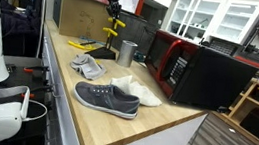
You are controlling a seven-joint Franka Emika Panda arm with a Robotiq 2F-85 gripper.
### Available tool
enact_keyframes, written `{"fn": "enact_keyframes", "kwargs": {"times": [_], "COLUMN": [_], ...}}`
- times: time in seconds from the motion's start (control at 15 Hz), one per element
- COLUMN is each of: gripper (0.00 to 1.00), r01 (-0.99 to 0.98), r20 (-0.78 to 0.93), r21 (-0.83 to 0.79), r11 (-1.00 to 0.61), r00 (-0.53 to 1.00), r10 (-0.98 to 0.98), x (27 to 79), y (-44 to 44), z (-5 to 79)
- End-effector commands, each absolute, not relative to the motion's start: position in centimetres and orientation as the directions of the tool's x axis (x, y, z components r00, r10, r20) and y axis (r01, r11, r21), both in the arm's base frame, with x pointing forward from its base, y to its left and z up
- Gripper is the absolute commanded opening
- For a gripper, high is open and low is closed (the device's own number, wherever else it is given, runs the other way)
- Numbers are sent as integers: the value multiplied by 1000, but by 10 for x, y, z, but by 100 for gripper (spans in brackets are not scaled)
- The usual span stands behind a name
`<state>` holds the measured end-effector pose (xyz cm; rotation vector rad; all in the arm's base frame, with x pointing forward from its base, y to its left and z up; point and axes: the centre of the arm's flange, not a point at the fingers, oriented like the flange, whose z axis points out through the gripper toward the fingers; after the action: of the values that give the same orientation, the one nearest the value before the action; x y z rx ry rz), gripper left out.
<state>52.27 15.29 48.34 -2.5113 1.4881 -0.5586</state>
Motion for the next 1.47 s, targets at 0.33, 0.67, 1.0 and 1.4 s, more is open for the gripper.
{"fn": "enact_keyframes", "kwargs": {"times": [0.33,0.67,1.0,1.4], "gripper": [6,6,6,6], "r01": [-820,-815,-806,-794], "r20": [216,202,206,219], "r21": [-357,-366,-371,-378], "r11": [-448,-450,-462,-477], "r00": [394,402,414,424], "r10": [-893,-893,-887,-879], "x": [510,512,512,512], "y": [158,162,162,158], "z": [488,488,484,480]}}
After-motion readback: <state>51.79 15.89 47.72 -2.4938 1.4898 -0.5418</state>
